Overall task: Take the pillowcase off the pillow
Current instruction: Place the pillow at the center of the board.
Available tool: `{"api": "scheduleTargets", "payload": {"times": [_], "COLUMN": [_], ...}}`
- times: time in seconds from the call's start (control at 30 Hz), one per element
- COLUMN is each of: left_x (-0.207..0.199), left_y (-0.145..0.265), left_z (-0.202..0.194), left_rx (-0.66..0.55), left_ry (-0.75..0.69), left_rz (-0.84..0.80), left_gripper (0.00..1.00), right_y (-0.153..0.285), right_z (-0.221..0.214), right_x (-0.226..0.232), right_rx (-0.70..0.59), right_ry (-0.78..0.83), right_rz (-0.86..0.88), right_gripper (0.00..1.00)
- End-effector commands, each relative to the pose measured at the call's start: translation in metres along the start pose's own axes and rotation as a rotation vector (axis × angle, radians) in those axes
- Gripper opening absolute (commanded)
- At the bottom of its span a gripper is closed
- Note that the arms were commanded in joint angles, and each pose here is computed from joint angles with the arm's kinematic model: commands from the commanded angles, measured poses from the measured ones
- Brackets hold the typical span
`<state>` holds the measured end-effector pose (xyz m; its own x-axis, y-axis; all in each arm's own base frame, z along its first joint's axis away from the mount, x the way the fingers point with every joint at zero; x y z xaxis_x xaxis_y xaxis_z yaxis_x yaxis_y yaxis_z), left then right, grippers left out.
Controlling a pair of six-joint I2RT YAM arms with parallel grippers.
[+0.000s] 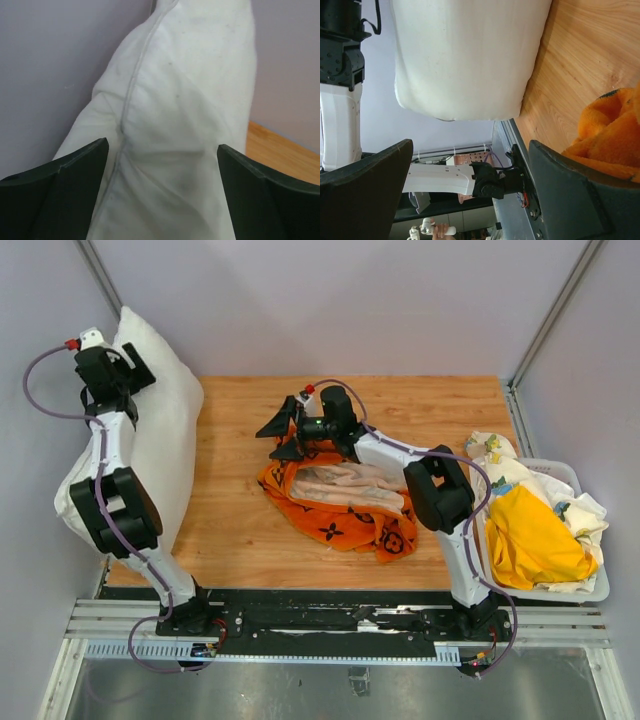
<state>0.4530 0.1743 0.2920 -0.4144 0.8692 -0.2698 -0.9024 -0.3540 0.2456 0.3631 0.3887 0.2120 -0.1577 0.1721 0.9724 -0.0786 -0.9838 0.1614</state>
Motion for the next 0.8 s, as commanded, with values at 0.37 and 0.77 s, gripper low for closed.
{"api": "scheduleTargets", "payload": {"times": [0.37, 0.77], "left_x": [-0.129, -0.117], "left_y": [0.199, 0.137], "left_z": [0.047, -0.098], "left_rx": [-0.193, 0.11], "left_ry": [-0.083, 0.072], "left_rz": [-0.667, -0.545], "left_gripper": [0.99, 0.94], "right_y": [0.026, 0.11], "right_z": [0.009, -0.014], "right_x": [0.017, 0.068], "right_rx": [-0.045, -0.227], "right_ry": [0.097, 0.445], "right_rz": [0.015, -0.361], "right_gripper": [1.0, 0.99]}}
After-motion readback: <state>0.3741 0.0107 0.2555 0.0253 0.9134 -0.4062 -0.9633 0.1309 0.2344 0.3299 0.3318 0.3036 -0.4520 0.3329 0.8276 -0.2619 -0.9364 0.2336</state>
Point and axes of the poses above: each gripper's point midway between its finger pads, its own y axis back along the fingers, its own x axis along the line the jaws close on, z = x × y, the point moved 8 cm from there along y, back along the fingers, and after that the axes turned 5 degrees about y, right-handed, at the moved point
